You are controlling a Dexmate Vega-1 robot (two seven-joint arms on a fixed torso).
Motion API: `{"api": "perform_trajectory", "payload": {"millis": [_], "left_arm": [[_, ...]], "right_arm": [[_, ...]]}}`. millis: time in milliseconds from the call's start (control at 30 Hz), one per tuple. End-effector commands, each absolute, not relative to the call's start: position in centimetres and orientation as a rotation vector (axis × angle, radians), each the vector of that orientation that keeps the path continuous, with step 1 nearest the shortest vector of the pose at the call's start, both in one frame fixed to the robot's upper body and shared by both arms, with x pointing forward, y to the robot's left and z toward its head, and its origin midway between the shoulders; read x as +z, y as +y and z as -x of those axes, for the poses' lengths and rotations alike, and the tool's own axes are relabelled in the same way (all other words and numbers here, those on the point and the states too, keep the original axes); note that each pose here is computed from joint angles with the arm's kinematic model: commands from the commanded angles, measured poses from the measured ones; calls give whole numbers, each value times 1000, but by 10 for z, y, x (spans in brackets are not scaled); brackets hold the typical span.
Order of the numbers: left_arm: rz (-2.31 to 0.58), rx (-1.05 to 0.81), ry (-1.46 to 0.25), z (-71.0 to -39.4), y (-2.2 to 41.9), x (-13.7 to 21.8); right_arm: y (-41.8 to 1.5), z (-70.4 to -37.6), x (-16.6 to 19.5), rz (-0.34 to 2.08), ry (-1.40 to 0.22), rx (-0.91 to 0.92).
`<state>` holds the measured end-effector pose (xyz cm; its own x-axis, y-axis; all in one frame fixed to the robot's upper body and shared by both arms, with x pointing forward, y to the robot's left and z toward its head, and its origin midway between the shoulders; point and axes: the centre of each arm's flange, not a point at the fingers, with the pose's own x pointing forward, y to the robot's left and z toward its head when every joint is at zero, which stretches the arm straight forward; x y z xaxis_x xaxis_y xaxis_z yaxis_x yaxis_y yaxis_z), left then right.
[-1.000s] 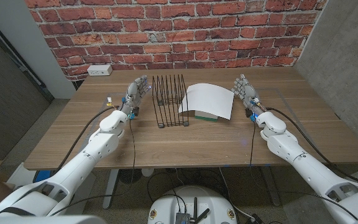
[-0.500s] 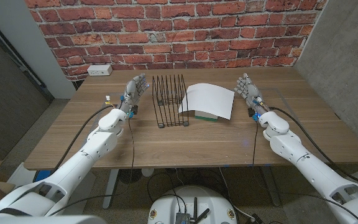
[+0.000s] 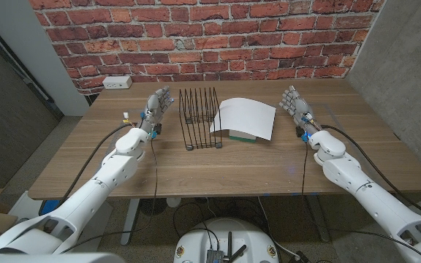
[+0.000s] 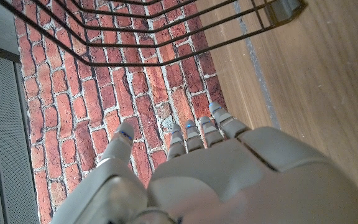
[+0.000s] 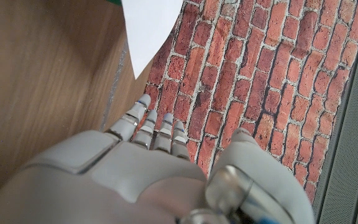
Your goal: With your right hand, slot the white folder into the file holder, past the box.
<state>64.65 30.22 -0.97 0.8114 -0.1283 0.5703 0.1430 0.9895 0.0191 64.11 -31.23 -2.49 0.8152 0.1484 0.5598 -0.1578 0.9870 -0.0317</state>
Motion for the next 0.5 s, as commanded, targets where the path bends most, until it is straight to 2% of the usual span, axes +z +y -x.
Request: {"api": "perform_trajectory", "payload": {"millis": [33, 500], "left_arm": [[8, -135, -604, -641, 309, -8], [8, -141, -605, -644, 311, -9]], "right_arm": [[-316, -629, -28, -22, -566, 148], [-320, -614, -30, -36, -500, 121]]}}
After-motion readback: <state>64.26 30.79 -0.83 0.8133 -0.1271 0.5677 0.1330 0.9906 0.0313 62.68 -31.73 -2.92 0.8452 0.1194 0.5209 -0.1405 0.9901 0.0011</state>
